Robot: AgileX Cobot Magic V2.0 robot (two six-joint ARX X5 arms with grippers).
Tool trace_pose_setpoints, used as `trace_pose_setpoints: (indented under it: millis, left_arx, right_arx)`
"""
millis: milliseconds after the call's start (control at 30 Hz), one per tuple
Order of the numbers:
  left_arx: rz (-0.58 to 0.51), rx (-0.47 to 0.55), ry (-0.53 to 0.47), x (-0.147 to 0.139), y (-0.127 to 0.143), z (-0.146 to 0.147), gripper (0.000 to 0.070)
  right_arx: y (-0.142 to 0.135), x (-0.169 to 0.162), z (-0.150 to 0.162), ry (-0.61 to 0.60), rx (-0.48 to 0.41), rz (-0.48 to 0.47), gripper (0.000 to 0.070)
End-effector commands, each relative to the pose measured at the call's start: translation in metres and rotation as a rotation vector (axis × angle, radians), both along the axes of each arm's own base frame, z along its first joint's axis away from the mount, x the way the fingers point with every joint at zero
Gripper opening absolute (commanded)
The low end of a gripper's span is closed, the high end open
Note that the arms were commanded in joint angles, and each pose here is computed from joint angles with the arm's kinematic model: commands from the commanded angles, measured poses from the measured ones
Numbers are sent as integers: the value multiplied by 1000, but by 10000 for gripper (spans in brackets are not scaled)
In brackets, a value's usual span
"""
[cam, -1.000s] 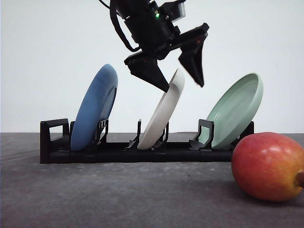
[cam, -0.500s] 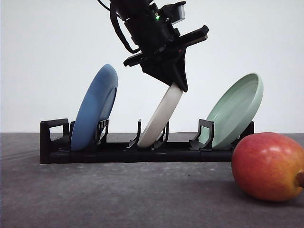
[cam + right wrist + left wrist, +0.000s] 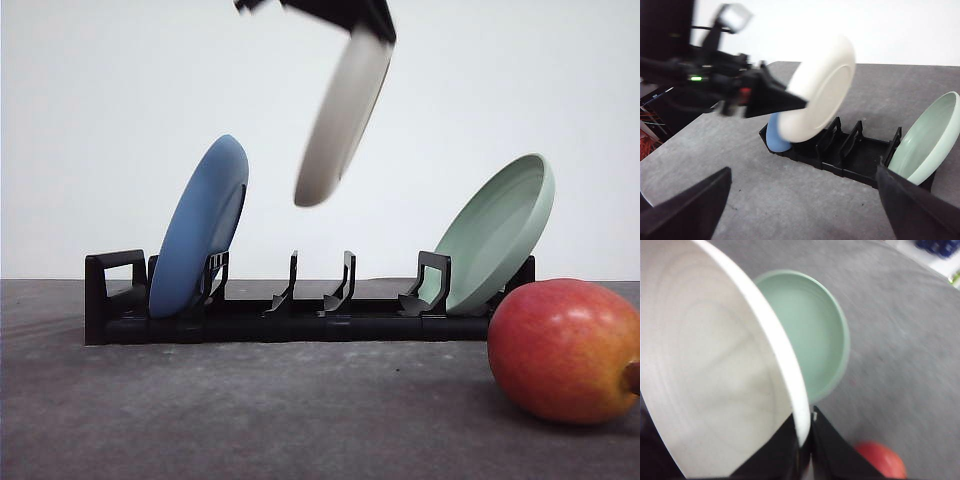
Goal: Place pomegranate in white plate
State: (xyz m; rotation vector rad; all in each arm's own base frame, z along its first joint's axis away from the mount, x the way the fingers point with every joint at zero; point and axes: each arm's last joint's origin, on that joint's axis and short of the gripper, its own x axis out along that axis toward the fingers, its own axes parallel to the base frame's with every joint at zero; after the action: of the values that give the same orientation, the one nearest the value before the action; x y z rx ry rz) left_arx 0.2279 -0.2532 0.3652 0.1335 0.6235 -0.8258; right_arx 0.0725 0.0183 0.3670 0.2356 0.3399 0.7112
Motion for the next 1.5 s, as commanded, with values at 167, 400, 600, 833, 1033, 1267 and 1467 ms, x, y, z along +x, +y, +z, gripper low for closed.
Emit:
trace_pose_setpoints:
  millis: [167,400,600,833,1033,1267,1467]
  left_arx:
    - [-129,135,67,-58,6,16,0]
    - [-124,368,72,-113,1,7,0]
    - [-72,525,46,-140,-5,-15,0]
    - [-50,597,74,-146,-12,-61,0]
    - [-38,635,73,-143,-21,-105,0]
    - [-61,728,93,-144,-41,-144,0]
    - [-80,798,106,-147,-54,-171,0]
  right_arx:
    - [0,-1,5,-15,2,2,591]
    - [0,-1,5,-14,3,2,591]
    - [0,-1,5,-13,3,2,591]
    - [0,-1,5,-13,3,2,591]
    - [0,-1,5,-13,3,2,591]
    - [0,-1,5,-13,3,2,591]
    - [0,-1,4,-3,3,1,591]
